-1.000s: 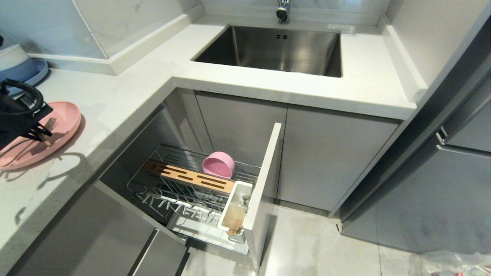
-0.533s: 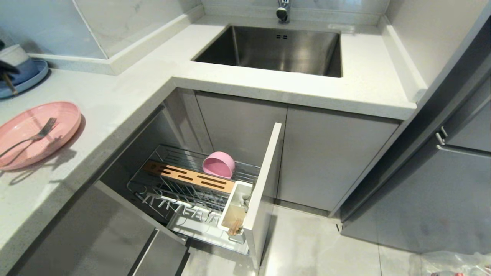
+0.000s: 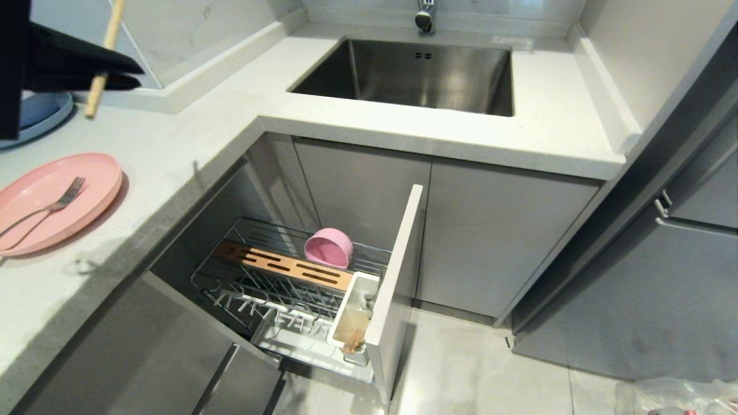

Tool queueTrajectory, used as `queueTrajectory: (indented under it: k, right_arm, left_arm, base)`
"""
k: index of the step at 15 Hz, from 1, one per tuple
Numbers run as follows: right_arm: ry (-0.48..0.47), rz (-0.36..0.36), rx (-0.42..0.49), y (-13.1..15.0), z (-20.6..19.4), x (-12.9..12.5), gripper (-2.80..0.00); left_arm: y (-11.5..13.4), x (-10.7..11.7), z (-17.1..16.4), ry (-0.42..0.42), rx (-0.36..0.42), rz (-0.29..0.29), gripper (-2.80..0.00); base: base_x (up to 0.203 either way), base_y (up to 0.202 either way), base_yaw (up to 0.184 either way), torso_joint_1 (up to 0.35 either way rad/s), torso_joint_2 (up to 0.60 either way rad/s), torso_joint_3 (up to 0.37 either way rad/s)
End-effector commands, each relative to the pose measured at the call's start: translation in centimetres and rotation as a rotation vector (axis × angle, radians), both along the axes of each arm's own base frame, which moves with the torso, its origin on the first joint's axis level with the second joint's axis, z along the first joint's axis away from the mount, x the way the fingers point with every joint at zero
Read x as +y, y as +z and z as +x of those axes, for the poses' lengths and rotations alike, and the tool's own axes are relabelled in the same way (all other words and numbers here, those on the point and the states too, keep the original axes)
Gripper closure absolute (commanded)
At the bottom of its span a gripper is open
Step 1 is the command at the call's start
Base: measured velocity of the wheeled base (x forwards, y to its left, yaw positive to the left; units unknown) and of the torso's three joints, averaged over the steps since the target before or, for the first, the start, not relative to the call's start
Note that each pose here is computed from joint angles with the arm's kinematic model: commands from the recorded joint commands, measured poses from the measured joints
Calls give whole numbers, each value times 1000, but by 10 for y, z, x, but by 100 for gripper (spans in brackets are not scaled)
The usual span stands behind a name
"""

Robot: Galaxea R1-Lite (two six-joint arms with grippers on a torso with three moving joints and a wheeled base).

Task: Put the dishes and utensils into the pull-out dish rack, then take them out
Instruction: Pick up the chopsticks and place it in the cupboard

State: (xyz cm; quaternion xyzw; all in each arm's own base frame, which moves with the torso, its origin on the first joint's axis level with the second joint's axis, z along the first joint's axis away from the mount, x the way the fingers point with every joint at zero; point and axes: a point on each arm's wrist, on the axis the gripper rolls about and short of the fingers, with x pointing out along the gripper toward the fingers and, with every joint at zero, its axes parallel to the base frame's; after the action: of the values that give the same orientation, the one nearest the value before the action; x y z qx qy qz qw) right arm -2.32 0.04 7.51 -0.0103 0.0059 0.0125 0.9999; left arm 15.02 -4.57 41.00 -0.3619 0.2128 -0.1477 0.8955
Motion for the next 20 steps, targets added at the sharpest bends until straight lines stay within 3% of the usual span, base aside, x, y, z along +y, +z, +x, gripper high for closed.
queueTrajectory:
  k: [1,6,9,13,20]
  right_arm:
    - [1,0,0,0,0,0,0]
    - [1,0,0,0,0,0,0]
    - [1,0,0,0,0,0,0]
    - [1,1,0,0,0,0,0]
    - [0,-1,0,0,0,0,0]
  left_arm:
    - [-22,-19,6,-93,144,13,0]
    - [-100,-45,24,-218,646,71,0]
    - [-145,-59,40,-260,866,117,0]
    - [-182,-84,56,-310,1021,177,0]
    - [-227,-112,80,-339,1142,209,0]
  base:
    - [0,0,0,0,0,0]
    - [0,0,0,0,0,0]
    - [0,0,0,0,0,0]
    - [0,0,0,0,0,0]
    - [0,0,0,0,0,0]
